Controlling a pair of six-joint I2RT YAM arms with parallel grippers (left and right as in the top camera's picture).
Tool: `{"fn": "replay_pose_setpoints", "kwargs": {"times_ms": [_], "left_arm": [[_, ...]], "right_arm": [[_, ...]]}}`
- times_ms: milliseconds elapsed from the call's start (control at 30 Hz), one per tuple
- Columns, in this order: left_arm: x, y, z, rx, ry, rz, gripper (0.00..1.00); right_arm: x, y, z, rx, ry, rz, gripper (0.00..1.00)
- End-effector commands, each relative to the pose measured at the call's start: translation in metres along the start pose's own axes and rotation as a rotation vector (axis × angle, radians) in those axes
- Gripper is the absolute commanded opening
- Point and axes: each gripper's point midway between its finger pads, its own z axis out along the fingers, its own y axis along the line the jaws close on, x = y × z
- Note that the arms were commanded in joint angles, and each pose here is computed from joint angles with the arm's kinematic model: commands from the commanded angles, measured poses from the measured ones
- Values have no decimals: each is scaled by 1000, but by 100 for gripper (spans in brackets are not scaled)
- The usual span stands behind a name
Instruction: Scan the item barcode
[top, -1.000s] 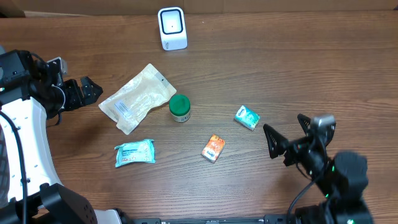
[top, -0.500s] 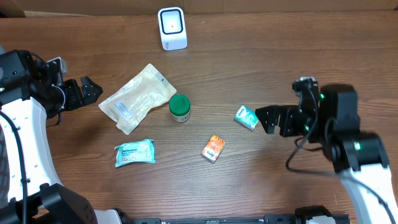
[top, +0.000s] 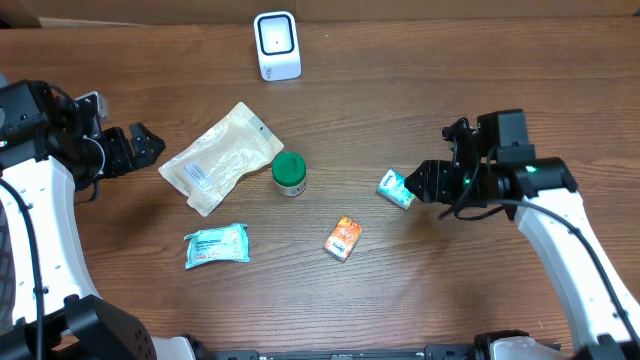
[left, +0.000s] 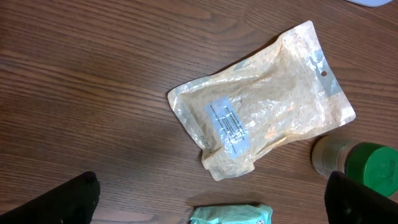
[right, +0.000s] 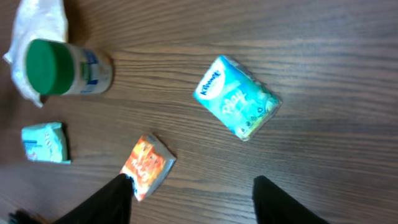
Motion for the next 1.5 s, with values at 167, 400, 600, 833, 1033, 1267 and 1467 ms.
{"fn": "replay_pose_setpoints", "kwargs": {"times_ms": [167, 400, 600, 833, 1033, 1267, 1467], "left_arm": [[0, -4, -3, 11, -10, -4, 100], [0, -4, -3, 11, -10, -4, 100], [0, -4, -3, 11, -10, -4, 100], [0, -4, -3, 11, -10, -4, 100], [0, -4, -3, 11, -10, -4, 100], [0, -4, -3, 11, -10, -4, 100], [0, -4, -3, 11, -10, -4, 100]], "right_arm": [[-30, -38, 18, 180, -78, 153, 34], [-56, -66, 24, 310, -188, 227, 15], [-55, -74, 52, 305, -148, 234, 14], [-42, -74, 74, 263, -63, 251, 10], [-36, -43, 78, 90, -2, 191, 9], [-47, -35, 78, 46, -38, 287, 4], [-64, -46, 79, 135, -143, 399, 4]]}}
